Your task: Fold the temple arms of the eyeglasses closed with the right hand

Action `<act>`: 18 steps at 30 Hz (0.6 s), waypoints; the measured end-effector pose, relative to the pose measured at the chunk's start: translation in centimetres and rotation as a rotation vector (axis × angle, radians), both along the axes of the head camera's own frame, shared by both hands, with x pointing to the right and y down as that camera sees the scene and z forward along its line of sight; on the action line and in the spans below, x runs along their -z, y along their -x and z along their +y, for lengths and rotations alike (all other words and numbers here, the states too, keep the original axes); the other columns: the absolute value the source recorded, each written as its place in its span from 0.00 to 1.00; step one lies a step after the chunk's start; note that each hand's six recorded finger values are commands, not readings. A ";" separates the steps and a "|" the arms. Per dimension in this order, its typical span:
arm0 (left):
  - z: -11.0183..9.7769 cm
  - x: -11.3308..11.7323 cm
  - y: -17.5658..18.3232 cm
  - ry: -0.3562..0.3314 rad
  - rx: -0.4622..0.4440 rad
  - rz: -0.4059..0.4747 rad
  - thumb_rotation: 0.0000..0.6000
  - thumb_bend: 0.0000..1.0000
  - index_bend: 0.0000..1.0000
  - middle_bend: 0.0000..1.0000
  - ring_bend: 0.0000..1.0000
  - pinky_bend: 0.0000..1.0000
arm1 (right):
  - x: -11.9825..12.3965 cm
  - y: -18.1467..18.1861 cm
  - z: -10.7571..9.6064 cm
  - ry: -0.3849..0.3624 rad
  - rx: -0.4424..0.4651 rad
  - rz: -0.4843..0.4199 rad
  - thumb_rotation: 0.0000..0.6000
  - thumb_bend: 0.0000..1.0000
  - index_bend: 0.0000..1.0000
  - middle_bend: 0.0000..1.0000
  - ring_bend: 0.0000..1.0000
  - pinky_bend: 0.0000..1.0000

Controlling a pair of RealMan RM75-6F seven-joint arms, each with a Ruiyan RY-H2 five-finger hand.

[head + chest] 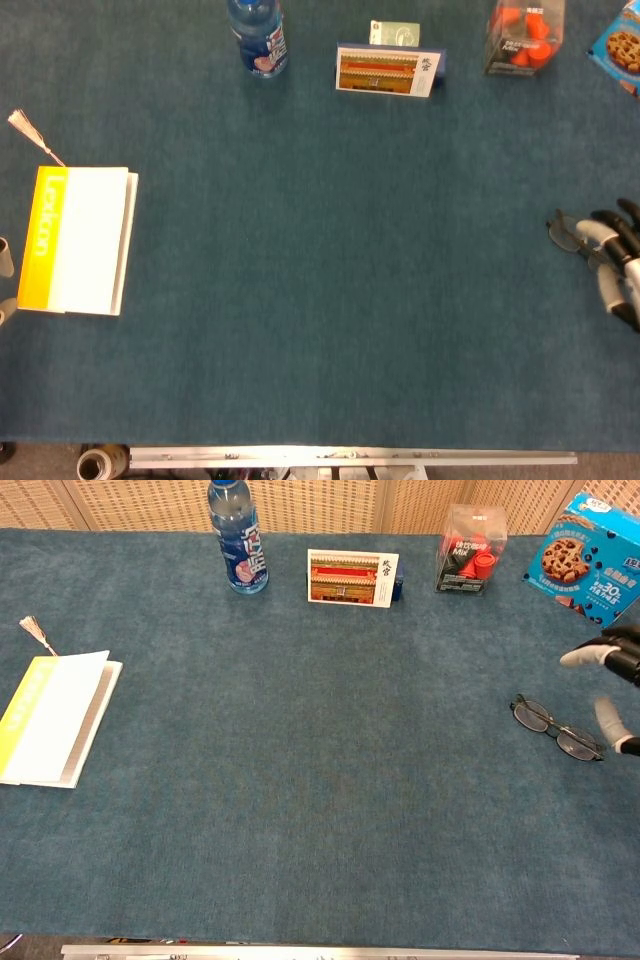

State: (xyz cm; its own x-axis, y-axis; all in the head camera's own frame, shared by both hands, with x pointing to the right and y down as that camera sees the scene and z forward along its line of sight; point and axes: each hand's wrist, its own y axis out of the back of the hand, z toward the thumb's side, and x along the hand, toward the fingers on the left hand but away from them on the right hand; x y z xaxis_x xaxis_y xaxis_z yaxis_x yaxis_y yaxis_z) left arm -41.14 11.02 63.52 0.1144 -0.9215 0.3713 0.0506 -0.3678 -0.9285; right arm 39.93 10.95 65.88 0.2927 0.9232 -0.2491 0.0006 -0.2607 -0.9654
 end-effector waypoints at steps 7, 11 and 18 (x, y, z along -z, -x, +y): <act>-0.5 0.5 -0.7 -0.013 -0.018 -0.006 1.00 0.00 0.56 0.51 0.41 0.54 | 5.2 -0.4 -1.2 -0.130 0.073 0.089 1.00 0.43 0.31 0.28 0.12 0.30; -0.5 0.6 -0.9 -0.014 -0.025 -0.007 1.00 0.00 0.56 0.51 0.41 0.54 | 7.3 -1.6 -1.6 -0.172 0.087 0.159 1.00 0.42 0.33 0.29 0.12 0.30; -0.6 1.0 -1.3 -0.019 -0.032 0.010 1.00 0.00 0.56 0.51 0.41 0.54 | 9.7 -5.1 -1.7 -0.195 0.078 0.307 1.00 0.43 0.36 0.30 0.12 0.30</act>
